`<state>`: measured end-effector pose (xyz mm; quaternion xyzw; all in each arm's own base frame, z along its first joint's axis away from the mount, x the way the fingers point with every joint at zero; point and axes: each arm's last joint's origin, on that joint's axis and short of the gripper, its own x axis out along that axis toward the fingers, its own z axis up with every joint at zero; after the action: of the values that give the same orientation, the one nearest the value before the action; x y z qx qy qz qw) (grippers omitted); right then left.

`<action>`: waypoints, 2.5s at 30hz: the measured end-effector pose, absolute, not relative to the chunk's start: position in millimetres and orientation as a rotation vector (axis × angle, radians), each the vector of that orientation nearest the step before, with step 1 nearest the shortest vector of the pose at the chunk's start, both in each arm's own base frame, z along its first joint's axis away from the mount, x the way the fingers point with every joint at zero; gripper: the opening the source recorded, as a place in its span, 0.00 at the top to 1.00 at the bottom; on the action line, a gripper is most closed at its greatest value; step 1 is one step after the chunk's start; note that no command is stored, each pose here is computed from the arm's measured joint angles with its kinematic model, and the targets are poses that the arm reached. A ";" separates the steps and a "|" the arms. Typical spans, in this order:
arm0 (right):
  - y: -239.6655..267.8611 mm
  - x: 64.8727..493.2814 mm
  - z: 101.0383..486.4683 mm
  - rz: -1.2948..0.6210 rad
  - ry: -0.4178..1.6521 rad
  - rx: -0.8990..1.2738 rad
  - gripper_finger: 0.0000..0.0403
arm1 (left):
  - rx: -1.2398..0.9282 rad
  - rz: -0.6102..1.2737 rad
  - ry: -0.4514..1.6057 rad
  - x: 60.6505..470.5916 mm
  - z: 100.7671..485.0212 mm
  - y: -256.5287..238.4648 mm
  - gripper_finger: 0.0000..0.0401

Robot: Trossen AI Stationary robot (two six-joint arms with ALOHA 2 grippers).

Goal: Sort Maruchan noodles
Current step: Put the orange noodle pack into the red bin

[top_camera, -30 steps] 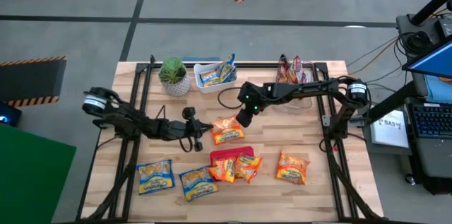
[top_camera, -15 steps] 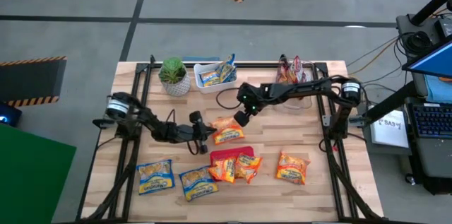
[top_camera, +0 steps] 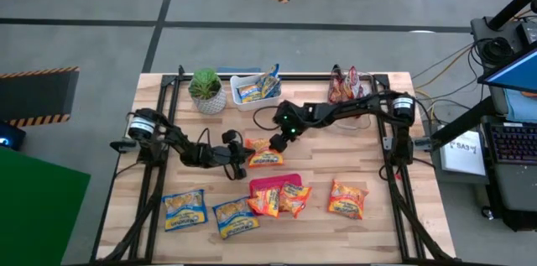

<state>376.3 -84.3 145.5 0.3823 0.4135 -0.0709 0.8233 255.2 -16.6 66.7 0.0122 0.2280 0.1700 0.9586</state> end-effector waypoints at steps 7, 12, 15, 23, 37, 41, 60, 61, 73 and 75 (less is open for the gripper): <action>-84.5 389.1 138.6 -0.047 0.789 0.840 0.15 | 0.017 0.347 0.462 255.1 66.6 -16.6 1.00; -85.4 393.7 141.6 -0.022 0.732 0.850 0.24 | 0.011 0.348 0.462 255.0 66.5 -16.6 1.00; -85.3 393.8 141.7 -0.022 0.730 0.849 0.33 | 0.008 0.349 0.461 254.9 66.4 -16.6 1.00; -84.9 394.6 141.0 -0.026 0.725 0.844 0.63 | -0.001 0.351 0.455 255.1 66.9 -16.6 1.00; -84.6 394.6 154.7 0.015 0.674 0.784 0.96 | 0.011 0.337 0.365 236.3 92.8 -14.6 1.00; -84.2 391.6 172.4 0.034 0.629 0.725 0.97 | 0.017 0.329 0.289 218.6 111.3 -12.9 1.00; 5.5 348.5 280.7 0.187 0.395 0.195 0.97 | -0.003 0.314 -0.143 177.5 190.0 -9.7 1.00; 14.5 344.5 280.9 0.189 0.395 0.163 0.97 | -0.007 0.312 -0.147 177.1 190.8 -9.8 1.00; 80.9 319.2 236.2 0.037 0.408 -0.141 0.97 | -0.041 0.300 -0.146 177.7 189.6 -11.4 1.00; 82.3 320.0 233.0 0.040 0.375 -0.177 0.97 | -0.045 0.300 -0.145 177.6 189.5 -11.5 1.00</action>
<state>320.0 82.3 233.0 -0.0877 0.1862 0.0199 0.9784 177.6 -11.5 189.5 -0.0224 -0.0721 0.1491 0.9859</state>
